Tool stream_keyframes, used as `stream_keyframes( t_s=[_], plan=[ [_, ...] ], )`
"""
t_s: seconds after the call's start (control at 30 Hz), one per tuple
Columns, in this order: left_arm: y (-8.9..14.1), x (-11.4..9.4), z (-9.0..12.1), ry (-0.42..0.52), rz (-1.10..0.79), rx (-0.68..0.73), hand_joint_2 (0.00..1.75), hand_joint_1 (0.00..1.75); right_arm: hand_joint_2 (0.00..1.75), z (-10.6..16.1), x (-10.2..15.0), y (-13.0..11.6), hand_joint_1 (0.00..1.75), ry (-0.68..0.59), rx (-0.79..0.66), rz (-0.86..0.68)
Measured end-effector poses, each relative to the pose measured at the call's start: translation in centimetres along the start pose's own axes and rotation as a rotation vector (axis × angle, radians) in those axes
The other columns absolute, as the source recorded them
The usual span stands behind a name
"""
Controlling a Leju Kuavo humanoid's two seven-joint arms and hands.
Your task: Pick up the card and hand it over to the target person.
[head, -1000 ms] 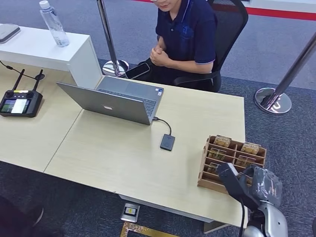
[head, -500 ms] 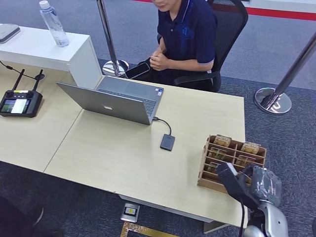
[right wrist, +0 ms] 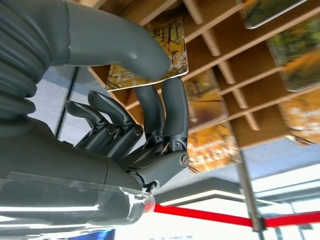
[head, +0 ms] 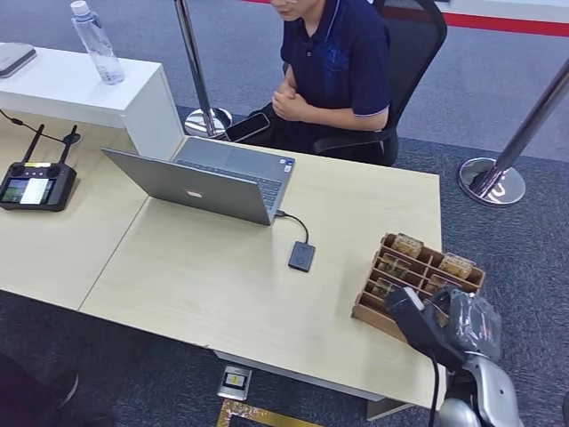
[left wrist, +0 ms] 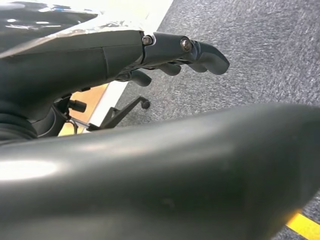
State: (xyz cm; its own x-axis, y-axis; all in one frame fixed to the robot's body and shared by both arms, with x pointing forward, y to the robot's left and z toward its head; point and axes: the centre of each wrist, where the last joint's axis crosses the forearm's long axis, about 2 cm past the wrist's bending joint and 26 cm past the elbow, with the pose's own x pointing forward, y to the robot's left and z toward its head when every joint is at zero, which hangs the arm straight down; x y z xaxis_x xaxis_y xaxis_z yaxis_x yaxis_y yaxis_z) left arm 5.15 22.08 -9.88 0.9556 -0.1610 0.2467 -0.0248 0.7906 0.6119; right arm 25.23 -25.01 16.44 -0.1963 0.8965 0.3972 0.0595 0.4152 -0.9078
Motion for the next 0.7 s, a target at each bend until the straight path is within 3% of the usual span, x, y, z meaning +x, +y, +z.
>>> stream_keyframes(
  t_s=[0.7],
  plan=[
    [-0.3, 0.3, 0.2, -0.010, 0.019, -0.002, 0.00, 0.00, 1.75, -3.1, 1.1, -3.8, 1.75, -0.178, -0.103, 0.025]
  ],
)
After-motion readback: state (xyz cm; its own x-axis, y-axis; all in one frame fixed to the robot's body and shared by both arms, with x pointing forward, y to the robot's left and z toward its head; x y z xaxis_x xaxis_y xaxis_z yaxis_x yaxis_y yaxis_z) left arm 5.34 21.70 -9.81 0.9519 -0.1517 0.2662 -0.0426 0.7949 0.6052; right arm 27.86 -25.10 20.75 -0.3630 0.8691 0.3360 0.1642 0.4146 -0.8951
